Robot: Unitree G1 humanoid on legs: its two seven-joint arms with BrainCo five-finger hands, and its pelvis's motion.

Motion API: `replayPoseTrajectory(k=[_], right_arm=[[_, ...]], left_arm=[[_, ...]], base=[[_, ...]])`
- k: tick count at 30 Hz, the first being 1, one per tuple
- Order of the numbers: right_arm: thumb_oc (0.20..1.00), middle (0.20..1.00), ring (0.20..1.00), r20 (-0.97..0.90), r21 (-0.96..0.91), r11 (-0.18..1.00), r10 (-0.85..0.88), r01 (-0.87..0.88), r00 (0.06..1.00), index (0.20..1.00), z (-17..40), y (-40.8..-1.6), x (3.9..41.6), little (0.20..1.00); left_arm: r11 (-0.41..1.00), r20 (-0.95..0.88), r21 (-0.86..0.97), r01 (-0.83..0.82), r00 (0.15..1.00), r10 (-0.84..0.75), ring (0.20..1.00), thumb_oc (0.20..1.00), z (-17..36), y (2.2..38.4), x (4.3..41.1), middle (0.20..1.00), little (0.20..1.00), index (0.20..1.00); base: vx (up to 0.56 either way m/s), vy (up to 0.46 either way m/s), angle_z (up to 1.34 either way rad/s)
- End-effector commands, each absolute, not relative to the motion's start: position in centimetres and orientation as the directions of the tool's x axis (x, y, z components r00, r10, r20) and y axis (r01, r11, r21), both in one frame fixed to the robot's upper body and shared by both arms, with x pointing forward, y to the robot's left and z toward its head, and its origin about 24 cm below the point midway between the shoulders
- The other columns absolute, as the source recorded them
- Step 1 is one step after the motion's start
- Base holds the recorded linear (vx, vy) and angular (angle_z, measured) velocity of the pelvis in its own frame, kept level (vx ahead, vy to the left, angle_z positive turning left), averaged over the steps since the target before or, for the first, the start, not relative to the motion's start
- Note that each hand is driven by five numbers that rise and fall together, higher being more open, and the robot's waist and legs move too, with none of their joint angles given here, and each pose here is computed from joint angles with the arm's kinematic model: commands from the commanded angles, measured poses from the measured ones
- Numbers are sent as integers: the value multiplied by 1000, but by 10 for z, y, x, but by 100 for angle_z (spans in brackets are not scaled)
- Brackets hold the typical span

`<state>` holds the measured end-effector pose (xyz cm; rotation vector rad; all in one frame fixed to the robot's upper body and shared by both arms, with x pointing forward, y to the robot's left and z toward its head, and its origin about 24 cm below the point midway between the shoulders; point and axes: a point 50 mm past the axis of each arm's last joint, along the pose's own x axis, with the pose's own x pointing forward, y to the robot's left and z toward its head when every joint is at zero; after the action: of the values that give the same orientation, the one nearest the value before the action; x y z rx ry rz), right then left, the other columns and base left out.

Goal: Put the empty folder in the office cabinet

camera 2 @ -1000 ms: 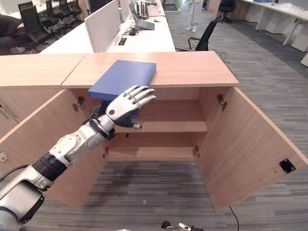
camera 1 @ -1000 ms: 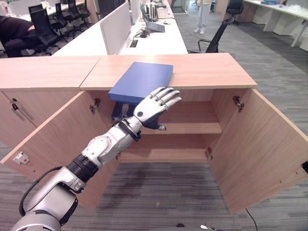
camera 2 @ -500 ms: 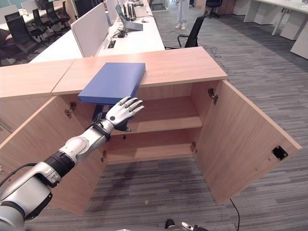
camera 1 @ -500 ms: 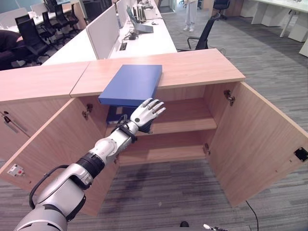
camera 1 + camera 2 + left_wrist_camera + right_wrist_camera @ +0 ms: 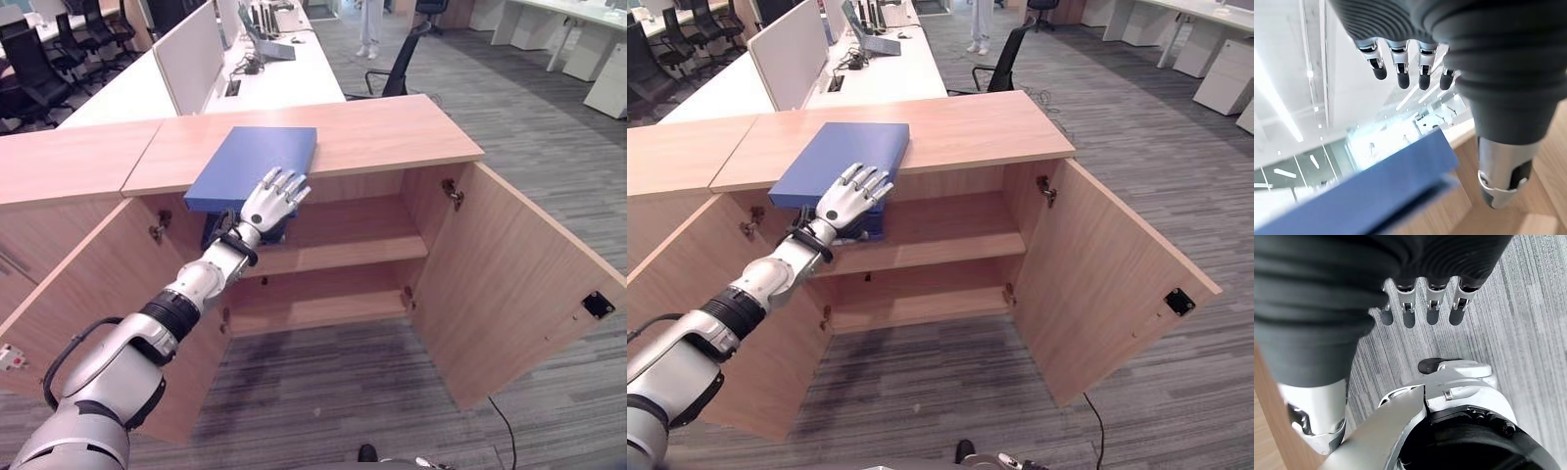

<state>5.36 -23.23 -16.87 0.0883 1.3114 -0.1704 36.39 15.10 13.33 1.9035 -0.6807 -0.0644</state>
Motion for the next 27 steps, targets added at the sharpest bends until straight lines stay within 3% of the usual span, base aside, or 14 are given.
replayPoseTrajectory(k=[1,9,17,27], right_arm=[[1000,1000,1000,-972,-6,990,-39,139,233,1000,-173,-216,52,1000],[1000,1000,1000,-968,-9,990,-44,142,249,1000,-172,-217,54,1000],[1000,1000,1000,-969,-16,987,-54,157,240,1000,-172,-218,49,1000],[1000,1000,1000,-974,-13,985,-51,172,220,1000,-173,-218,40,1000]], left_arm=[[-348,392,762,-547,816,-425,1000,1000,185,167,383,1000,1000,1000],[-402,317,801,-444,884,-345,1000,1000,163,179,391,1000,1000,1000],[-358,288,866,-349,933,-215,1000,1000,150,197,394,1000,1000,1000],[-403,399,831,-383,916,-48,1000,1000,182,240,398,1000,1000,1000]], base=[[67,20,-11],[-15,-9,-6],[10,10,-2],[-13,-2,-7]])
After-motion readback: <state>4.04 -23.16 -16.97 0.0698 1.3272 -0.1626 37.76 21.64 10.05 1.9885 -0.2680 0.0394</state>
